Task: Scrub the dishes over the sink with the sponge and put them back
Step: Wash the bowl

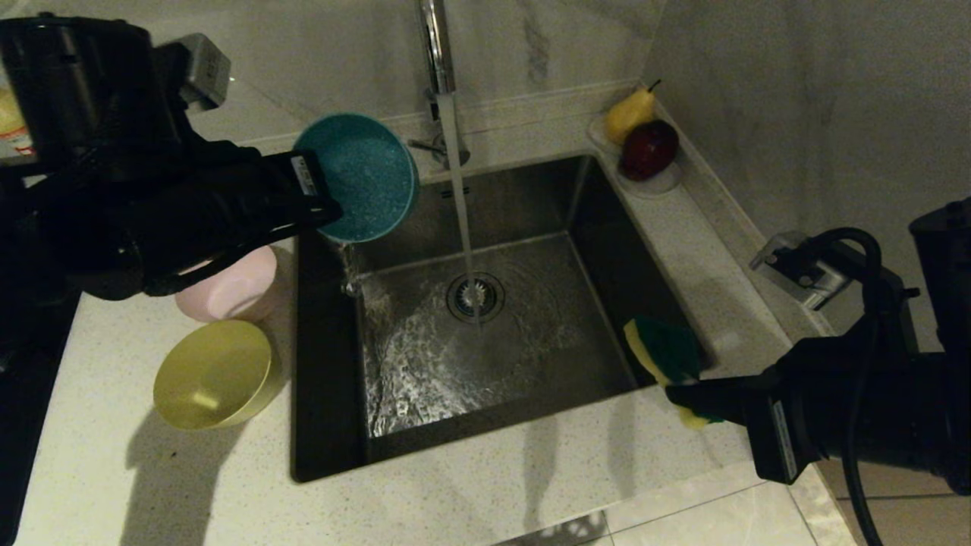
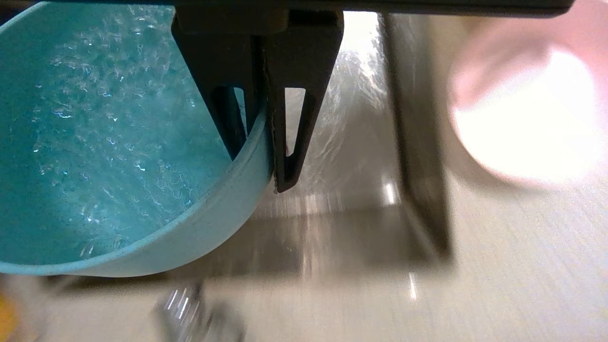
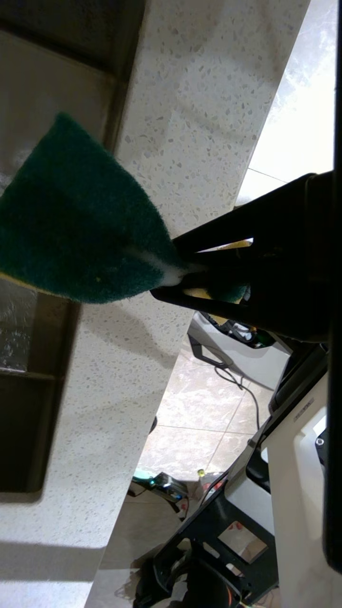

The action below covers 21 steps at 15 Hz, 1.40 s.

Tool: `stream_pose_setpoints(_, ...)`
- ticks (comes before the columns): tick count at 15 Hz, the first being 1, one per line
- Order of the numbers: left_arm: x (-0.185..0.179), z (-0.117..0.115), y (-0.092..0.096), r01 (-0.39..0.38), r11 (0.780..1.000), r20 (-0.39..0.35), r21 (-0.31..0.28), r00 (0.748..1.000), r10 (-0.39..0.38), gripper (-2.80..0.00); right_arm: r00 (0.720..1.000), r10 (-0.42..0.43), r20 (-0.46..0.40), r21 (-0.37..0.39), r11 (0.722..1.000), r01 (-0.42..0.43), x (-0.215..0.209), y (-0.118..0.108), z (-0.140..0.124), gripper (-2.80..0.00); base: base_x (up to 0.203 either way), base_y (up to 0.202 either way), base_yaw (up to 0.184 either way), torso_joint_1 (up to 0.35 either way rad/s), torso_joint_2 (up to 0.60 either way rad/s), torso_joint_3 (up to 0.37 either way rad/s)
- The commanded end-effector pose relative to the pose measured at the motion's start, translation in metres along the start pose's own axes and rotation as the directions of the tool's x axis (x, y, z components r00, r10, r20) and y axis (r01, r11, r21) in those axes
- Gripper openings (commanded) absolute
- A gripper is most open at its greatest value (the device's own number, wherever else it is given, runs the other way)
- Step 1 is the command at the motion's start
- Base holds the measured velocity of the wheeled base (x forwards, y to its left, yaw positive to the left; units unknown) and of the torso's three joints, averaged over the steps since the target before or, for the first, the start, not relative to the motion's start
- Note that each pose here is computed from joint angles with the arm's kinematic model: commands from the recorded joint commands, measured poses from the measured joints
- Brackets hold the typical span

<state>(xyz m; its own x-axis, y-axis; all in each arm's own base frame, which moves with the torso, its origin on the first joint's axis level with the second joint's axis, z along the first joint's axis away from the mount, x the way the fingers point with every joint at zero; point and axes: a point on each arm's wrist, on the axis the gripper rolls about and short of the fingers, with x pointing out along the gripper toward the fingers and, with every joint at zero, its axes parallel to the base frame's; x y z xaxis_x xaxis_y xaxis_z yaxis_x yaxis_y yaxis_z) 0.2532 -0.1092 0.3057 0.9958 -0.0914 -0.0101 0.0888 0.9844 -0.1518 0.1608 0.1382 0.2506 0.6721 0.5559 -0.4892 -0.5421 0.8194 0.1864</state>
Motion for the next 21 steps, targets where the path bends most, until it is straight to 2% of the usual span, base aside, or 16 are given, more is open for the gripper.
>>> stream_pose_setpoints(1,-0.025,0.015,0.008,0.026,1.0,0.196,-0.015,0.98,-0.023,-2.8,1.0,-0.002,-0.013,0.001,1.0,0.002,0.004,0.0,-0.001,-2.8,0.0,0.0,0.0,0.0,0.0,0.0)
stream_pose_setpoints(6,-0.05,0.026,0.013,0.124,0.992,0.316,-0.006,0.942,-0.116,-2.8,0.999,0.021,-0.037,0.003,1.0,-0.02,0.011,0.001,-0.003,-2.8,0.0,0.0,0.0,0.0,0.0,0.0)
stream_pose_setpoints(8,-0.061,0.029,0.016,0.172,0.985,0.361,0.015,0.918,-0.166,-2.8,0.999,0.025,-0.032,0.002,1.0,-0.025,0.017,0.001,-0.004,-2.8,0.0,0.0,0.0,0.0,0.0,0.0)
stream_pose_setpoints(10,-0.08,0.037,0.02,0.218,0.975,0.428,0.047,0.877,-0.217,-2.8,0.999,0.028,-0.023,0.0,1.0,-0.028,0.02,0.001,-0.004,-2.8,0.0,0.0,0.0,0.0,0.0,0.0)
stream_pose_setpoints(11,-0.086,0.039,0.021,0.228,0.972,0.445,0.056,0.866,-0.229,-2.8,0.999,0.028,-0.025,0.001,1.0,-0.028,0.021,0.001,-0.005,-2.8,0.0,0.0,0.0,0.0,0.0,0.0)
stream_pose_setpoints(15,-0.103,0.047,0.026,0.235,0.97,0.486,0.065,0.841,-0.237,-2.8,0.999,0.032,-0.019,-0.001,0.999,-0.032,0.019,0.001,-0.004,-2.8,0.0,0.0,0.0,0.0,0.0,0.0)
stream_pose_setpoints(18,-0.106,0.047,0.027,0.239,0.969,0.489,0.067,0.838,-0.241,-2.8,0.999,0.034,-0.018,0.0,0.999,-0.034,0.017,0.002,-0.005,-2.8,0.0,0.0,0.0,0.0,0.0,0.0)
stream_pose_setpoints(21,-0.118,0.053,0.03,0.246,0.967,0.517,0.064,0.821,-0.243,-2.8,0.999,0.032,-0.031,-0.001,0.999,-0.032,0.019,0.001,-0.008,-2.8,0.0,0.0,0.0,0.0,0.0,0.0)
